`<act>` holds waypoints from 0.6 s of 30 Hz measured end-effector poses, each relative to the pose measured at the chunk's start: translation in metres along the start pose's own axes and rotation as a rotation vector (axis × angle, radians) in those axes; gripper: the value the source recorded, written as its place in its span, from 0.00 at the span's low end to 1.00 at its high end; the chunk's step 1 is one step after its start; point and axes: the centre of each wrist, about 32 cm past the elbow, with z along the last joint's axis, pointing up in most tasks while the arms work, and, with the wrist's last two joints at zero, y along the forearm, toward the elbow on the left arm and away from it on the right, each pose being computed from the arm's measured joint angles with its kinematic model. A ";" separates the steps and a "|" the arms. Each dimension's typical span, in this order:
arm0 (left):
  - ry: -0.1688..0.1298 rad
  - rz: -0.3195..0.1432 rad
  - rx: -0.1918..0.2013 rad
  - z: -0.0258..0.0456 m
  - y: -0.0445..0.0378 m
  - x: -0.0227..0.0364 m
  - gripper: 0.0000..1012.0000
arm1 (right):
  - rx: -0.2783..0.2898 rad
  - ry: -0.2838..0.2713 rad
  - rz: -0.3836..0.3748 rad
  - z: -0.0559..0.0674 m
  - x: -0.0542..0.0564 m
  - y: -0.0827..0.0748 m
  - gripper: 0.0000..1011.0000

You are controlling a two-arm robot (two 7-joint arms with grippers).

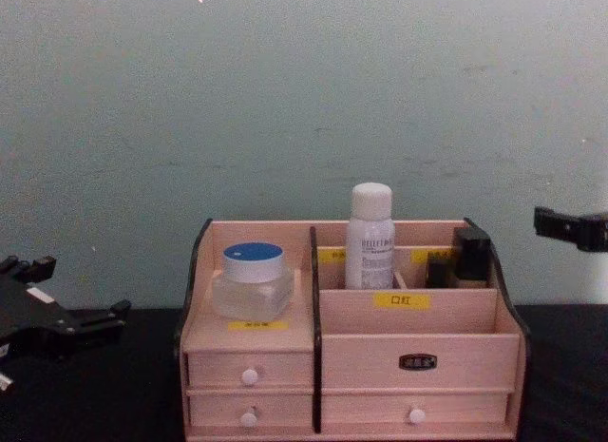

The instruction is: Pick up the facial cleanser and watermelon frost from the table and place them into the tiered storage box.

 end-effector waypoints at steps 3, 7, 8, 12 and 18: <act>0.000 0.000 0.000 0.0000 0.0000 0.0000 0.99 | -0.016 -0.005 -0.013 -0.004 0.001 0.000 0.99; 0.000 0.000 0.000 0.0000 0.0000 0.0000 0.99 | -0.049 -0.013 -0.020 -0.011 0.002 0.001 0.99; 0.000 0.000 0.000 0.0000 0.0000 0.0000 0.99 | -0.062 -0.016 -0.020 -0.014 0.002 0.002 0.99; 0.000 0.000 0.000 0.0000 0.0000 0.0000 0.99 | -0.093 -0.025 -0.016 -0.019 0.001 0.003 0.99; 0.000 0.000 0.000 0.0000 0.0000 0.0000 0.99 | -0.135 -0.032 -0.006 -0.026 0.000 0.005 0.99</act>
